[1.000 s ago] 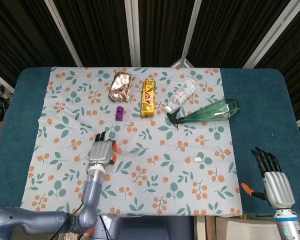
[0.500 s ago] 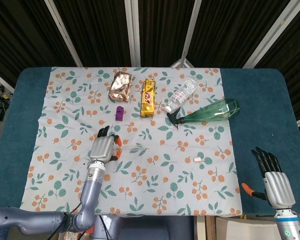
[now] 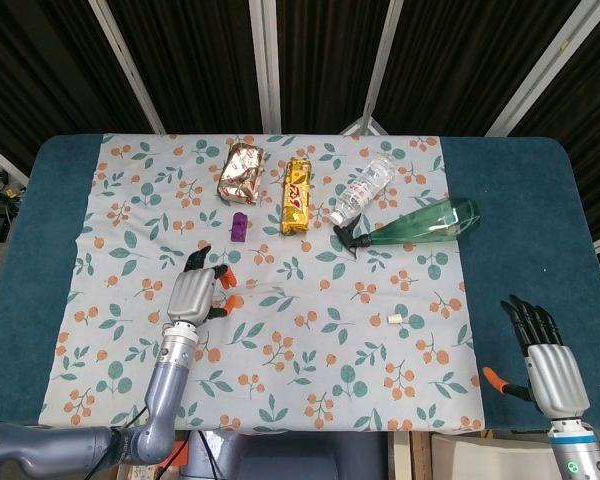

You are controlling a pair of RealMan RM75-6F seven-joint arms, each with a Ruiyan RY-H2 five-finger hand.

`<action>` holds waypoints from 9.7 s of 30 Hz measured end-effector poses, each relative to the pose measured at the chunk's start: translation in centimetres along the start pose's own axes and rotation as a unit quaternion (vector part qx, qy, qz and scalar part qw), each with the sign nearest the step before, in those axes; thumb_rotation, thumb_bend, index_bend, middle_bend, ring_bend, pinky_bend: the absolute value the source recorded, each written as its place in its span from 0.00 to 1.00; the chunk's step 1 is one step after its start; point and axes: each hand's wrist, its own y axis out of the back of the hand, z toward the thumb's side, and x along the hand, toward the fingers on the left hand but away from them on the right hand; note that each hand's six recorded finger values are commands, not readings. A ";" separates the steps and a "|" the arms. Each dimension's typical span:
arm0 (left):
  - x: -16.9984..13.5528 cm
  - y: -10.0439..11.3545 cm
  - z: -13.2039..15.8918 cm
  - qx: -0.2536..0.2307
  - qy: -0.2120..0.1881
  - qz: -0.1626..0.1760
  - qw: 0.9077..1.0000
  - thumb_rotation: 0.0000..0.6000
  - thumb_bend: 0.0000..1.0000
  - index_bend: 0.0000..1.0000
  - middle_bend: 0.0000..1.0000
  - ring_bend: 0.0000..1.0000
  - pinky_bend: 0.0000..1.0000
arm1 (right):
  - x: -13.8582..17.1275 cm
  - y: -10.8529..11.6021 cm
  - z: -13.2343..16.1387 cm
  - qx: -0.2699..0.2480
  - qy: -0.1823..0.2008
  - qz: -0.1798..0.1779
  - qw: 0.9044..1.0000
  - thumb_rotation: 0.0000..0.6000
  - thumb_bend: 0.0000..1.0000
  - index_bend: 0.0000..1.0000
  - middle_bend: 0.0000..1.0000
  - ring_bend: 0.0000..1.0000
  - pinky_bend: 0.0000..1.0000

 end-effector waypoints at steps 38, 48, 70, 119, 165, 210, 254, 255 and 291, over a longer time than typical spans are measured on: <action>1.6 4.0 0.7 -0.082 -0.092 -0.007 0.992 1.00 0.52 0.63 0.49 0.05 0.00 | -12.3 -11.8 9.0 0.114 0.068 0.104 0.986 1.00 0.24 0.36 0.05 0.00 0.00; 1.6 4.3 0.6 -0.080 -0.090 -0.007 0.993 1.00 0.52 0.63 0.49 0.05 0.00 | -13.5 -12.7 10.2 0.122 0.075 0.103 0.984 1.00 0.25 0.43 0.08 0.00 0.00; 2.0 4.4 0.5 -0.077 -0.088 -0.003 0.993 1.00 0.52 0.63 0.49 0.05 0.00 | -13.5 -13.7 9.0 0.139 0.063 0.113 0.982 1.00 0.35 0.45 0.09 0.00 0.00; 1.9 4.6 0.3 -0.078 -0.085 -0.001 0.993 1.00 0.52 0.63 0.49 0.05 0.00 | -13.9 -14.1 7.6 0.168 0.050 0.114 0.978 1.00 0.36 0.51 0.13 0.00 0.01; 6.3 -0.8 5.5 -0.229 -0.059 -0.007 0.971 1.00 0.52 0.63 0.49 0.05 0.00 | -21.7 0.6 14.2 0.183 0.112 -0.168 0.962 1.00 0.43 0.64 0.18 0.02 0.04; 6.1 -1.0 9.1 -0.244 0.056 -0.071 0.965 1.00 0.52 0.63 0.49 0.05 0.00 | -22.1 -3.4 19.2 0.233 0.188 -0.201 0.933 1.00 0.43 0.64 0.18 0.02 0.04; 5.6 -1.0 10.6 -0.248 0.047 -0.082 0.964 1.00 0.52 0.63 0.49 0.05 0.00 | -21.1 -5.1 20.1 0.228 0.205 -0.184 0.934 1.00 0.43 0.64 0.18 0.02 0.04; 5.6 -1.0 10.6 -0.248 0.047 -0.082 0.964 1.00 0.52 0.63 0.49 0.05 0.00 | -21.1 -5.2 20.1 0.228 0.205 -0.184 0.934 1.00 0.43 0.64 0.18 0.02 0.04; 5.3 -1.4 11.9 -0.246 0.054 -0.093 0.963 1.00 0.52 0.63 0.49 0.05 0.00 | -20.6 -5.3 20.4 0.229 0.223 -0.181 0.930 1.00 0.43 0.64 0.18 0.02 0.04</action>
